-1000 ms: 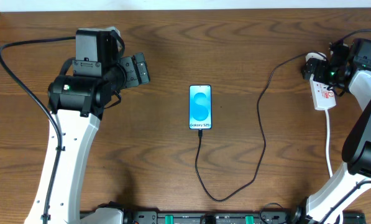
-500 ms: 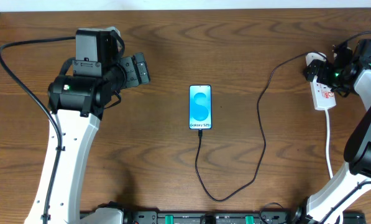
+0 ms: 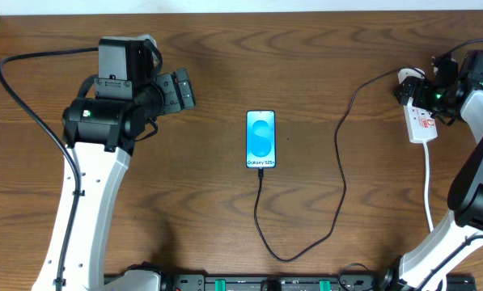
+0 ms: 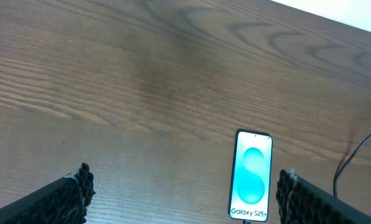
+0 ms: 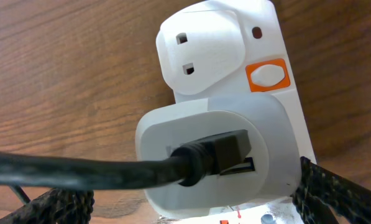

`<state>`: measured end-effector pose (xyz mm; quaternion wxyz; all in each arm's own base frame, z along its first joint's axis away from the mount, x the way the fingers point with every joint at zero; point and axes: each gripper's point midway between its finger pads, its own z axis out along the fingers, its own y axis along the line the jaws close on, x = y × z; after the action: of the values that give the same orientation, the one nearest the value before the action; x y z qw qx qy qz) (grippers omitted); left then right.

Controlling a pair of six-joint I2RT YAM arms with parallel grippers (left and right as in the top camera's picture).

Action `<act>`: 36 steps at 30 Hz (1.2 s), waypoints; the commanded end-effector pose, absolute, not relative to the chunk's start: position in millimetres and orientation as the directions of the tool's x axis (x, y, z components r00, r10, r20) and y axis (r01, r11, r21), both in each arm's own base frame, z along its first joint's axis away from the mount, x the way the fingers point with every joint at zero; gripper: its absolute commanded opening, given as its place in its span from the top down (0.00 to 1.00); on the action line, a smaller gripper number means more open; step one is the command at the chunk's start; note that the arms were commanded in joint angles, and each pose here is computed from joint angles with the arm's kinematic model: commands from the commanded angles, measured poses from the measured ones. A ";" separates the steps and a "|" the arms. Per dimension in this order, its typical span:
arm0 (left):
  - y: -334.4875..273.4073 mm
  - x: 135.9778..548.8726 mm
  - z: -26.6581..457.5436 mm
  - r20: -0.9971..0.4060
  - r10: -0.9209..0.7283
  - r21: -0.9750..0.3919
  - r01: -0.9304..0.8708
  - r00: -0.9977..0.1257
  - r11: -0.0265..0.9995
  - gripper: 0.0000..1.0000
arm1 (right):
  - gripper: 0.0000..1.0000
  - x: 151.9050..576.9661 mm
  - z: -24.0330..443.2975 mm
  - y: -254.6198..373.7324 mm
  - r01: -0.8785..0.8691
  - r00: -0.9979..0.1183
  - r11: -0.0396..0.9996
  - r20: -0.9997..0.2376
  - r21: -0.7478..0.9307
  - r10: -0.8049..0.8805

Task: Plug charger to phone and switch on socket

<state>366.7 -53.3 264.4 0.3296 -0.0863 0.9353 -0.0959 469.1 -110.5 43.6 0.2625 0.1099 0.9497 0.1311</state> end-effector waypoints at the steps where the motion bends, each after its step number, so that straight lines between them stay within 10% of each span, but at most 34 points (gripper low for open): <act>1: -48.4 367.1 263.7 -0.604 -0.218 -0.218 -0.104 -0.767 0.970 0.05 | 0.01 471.3 40.6 -103.4 0.106 -0.847 0.943 -0.469 0.316 0.252; 36: -48.4 367.1 263.7 -0.604 -0.218 -0.218 -0.104 -0.767 0.970 0.05 | 0.01 462.1 32.6 -80.5 0.099 -0.872 0.923 -0.415 0.372 0.261</act>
<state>366.7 -53.2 264.4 0.3297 -0.0863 0.9352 -0.0958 466.9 -107.8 41.3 0.2546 0.1084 0.9524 0.1276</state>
